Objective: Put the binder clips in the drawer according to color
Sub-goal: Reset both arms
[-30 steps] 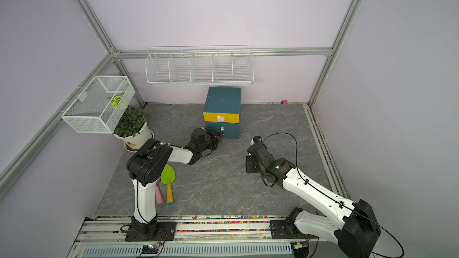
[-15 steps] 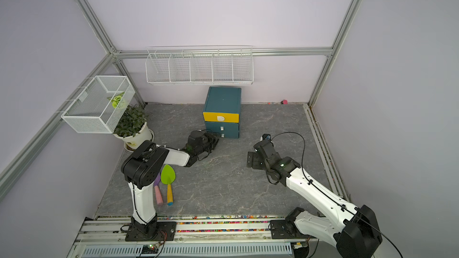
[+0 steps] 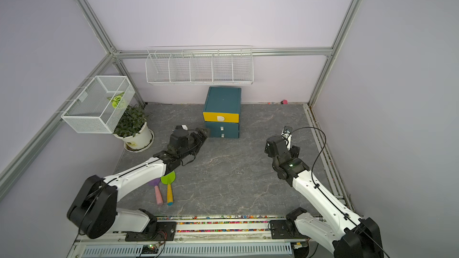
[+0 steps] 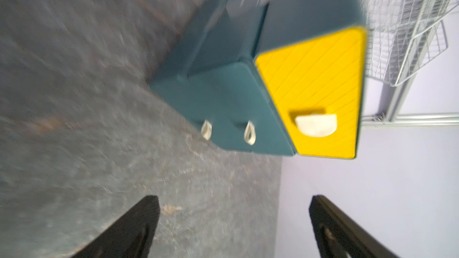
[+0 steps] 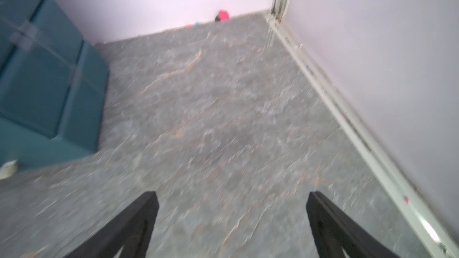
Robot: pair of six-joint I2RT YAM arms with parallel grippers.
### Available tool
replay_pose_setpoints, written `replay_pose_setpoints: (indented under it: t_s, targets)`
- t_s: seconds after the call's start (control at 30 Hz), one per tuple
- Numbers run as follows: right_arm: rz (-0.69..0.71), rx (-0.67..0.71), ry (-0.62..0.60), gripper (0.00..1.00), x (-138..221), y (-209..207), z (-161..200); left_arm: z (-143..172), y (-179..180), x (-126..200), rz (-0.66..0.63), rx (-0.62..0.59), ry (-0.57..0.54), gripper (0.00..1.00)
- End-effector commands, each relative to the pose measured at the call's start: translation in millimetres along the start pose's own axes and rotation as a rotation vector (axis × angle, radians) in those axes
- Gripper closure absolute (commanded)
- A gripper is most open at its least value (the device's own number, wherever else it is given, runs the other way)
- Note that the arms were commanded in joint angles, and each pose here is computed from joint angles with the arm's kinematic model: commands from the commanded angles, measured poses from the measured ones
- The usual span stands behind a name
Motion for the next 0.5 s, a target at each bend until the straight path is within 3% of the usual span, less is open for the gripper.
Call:
replay_pose_setpoints:
  t_s: [0.0,0.07,0.17,0.3,0.37,0.47]
  targets:
    - [0.006,0.093,-0.13,0.01,-23,-3,-8,-33,34,41,-0.437,-0.267,-0.116,0.0]
    - [0.017,0.124,-0.124,0.01,-41,-7,-3,-54,39,53,-0.472,-0.355,-0.202,0.0]
    - [0.043,0.166,-0.12,0.01,-64,-12,6,-78,55,62,-0.417,-0.484,-0.281,0.0]
    - [0.047,0.148,-0.127,0.01,-86,-17,19,-89,94,66,-0.499,-0.628,-0.462,0.0]
    - [0.04,0.166,-0.126,0.01,-96,-16,27,-90,111,59,-0.569,-0.709,-0.453,0.0]
    - [0.015,0.21,-0.165,0.01,-103,-15,34,-91,131,40,-0.656,-0.788,-0.357,0.0]
Point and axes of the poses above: each gripper's point midway between its finger pads, its own x axis back along the fingers, its own y axis along the line the jaws close on, z = x × y, the point moved 7 cm from there along x, back along the fingers, and after that the axes turned 10 degrees about -x, right-handed, at the moved point
